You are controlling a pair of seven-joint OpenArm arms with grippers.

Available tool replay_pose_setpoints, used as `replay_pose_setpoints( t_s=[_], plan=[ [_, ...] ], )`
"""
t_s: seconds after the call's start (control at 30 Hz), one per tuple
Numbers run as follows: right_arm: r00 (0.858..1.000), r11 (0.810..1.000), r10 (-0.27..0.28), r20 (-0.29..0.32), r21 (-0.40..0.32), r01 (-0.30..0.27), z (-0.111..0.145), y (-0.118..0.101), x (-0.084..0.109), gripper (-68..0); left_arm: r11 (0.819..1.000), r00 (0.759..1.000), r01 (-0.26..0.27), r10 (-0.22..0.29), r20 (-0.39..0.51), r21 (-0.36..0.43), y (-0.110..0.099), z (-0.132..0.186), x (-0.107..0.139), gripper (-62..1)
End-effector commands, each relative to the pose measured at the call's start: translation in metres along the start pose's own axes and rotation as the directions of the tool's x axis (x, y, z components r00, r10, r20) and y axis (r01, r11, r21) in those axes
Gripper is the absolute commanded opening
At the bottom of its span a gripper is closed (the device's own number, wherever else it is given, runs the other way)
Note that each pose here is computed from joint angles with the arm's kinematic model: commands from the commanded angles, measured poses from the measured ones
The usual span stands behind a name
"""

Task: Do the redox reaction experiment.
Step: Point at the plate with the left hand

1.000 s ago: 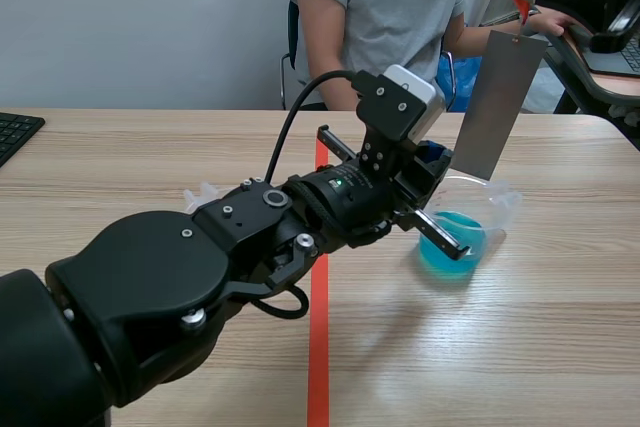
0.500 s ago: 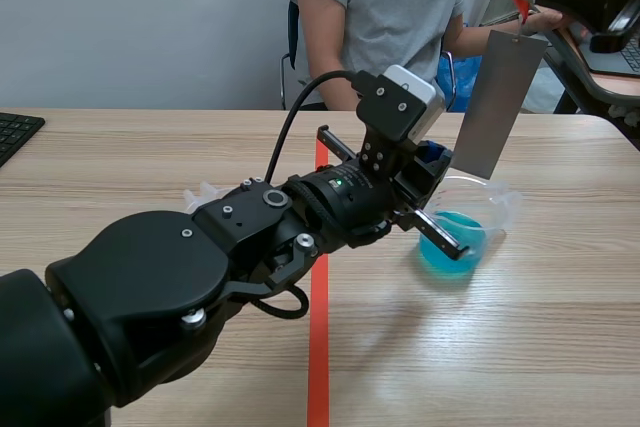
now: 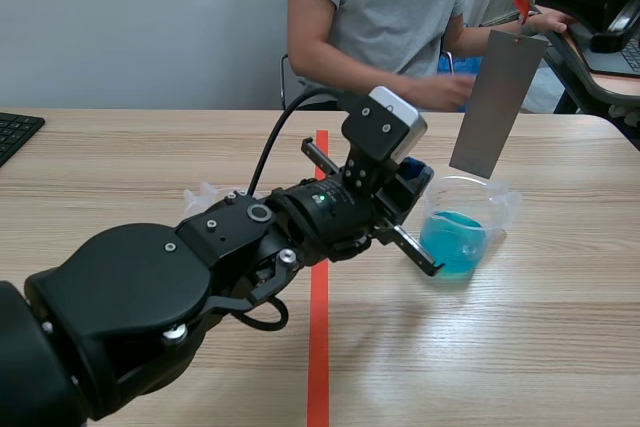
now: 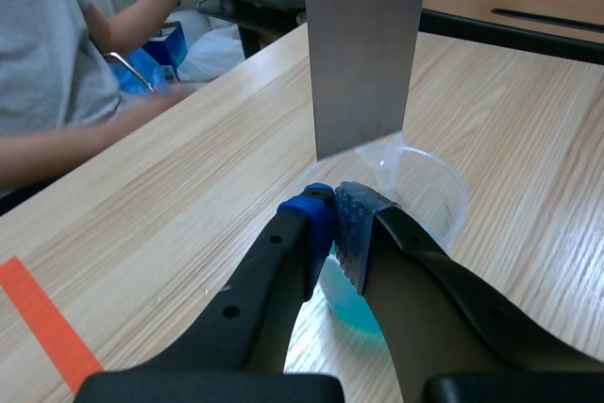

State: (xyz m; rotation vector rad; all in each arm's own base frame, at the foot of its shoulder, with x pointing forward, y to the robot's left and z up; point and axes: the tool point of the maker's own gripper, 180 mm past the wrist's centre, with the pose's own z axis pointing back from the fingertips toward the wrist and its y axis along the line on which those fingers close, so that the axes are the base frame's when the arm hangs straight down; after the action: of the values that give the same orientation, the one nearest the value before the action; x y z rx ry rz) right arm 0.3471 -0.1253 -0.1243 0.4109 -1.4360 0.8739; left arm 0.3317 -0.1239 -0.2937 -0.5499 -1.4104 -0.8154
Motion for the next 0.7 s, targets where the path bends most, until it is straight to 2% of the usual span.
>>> replay_pose_setpoints(
  t_s=[0.0, 0.13, 0.37, 0.67],
  plan=[
    [0.999, 1.0, 0.019, 0.032, 0.009, -0.02, 0.0, 0.0, 0.012, -66.4, 1.0, 0.999, 0.003, -0.003, 0.048, 0.007, 0.002, 0.001, 0.013, -57.7],
    [0.999, 1.0, 0.019, 0.032, 0.009, -0.02, 0.0, 0.0, 0.012, -66.4, 1.0, 0.999, 0.007, -0.008, 0.044, 0.017, 0.004, 0.012, 0.008, -57.7],
    [0.999, 1.0, 0.019, 0.033, 0.009, -0.019, 0.0, 0.0, 0.012, -66.4, 0.998, 0.993, 0.021, -0.028, 0.114, 0.06, 0.019, 0.042, 0.028, -57.7],
    [0.999, 1.0, 0.019, 0.032, 0.009, -0.02, 0.0, 0.0, 0.012, -66.4, 0.996, 0.989, 0.057, -0.066, 0.133, 0.075, 0.022, 0.089, 0.042, -57.8]
  ],
)
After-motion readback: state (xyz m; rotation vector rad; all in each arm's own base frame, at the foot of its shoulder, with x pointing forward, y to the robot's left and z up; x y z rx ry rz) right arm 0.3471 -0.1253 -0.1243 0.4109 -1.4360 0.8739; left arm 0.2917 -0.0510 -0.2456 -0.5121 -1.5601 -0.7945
